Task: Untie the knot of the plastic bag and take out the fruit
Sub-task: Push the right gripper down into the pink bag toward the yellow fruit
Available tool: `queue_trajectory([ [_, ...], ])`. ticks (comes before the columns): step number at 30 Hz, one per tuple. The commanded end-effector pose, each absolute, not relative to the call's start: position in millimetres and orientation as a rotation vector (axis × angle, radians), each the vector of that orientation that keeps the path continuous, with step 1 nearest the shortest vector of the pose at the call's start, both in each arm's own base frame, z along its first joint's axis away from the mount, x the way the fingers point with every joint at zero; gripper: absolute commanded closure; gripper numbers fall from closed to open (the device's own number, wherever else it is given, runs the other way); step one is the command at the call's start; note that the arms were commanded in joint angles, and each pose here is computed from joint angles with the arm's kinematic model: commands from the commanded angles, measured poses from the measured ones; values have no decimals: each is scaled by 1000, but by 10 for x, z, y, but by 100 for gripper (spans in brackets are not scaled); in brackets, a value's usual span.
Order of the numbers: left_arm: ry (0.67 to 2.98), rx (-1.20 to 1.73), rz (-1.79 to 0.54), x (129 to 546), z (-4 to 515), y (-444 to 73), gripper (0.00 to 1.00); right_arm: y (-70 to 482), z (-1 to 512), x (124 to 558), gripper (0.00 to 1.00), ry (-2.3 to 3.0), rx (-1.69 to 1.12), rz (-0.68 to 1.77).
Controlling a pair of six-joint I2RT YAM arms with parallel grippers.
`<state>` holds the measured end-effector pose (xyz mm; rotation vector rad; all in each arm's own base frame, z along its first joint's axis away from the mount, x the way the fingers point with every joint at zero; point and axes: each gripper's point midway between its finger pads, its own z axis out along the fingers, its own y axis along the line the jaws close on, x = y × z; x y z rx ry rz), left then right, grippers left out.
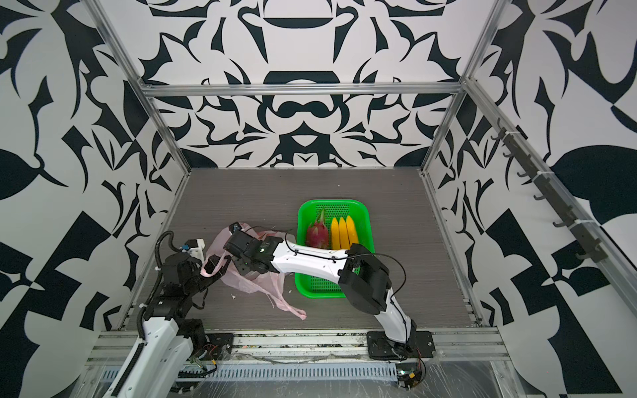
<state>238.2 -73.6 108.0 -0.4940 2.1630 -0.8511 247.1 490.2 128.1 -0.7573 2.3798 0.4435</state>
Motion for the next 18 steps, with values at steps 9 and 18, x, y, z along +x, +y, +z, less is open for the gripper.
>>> queue_trajectory([
  [9, 2145, -487, -892, 2315, 1142, -775, 100, 4899, 1450, 2672, 63, 2399, -539, 400],
  [18, 2138, -493, -897, 2281, 1140, -774, 100, 4691, 1317, 2621, 69, 2477, -471, 310],
])
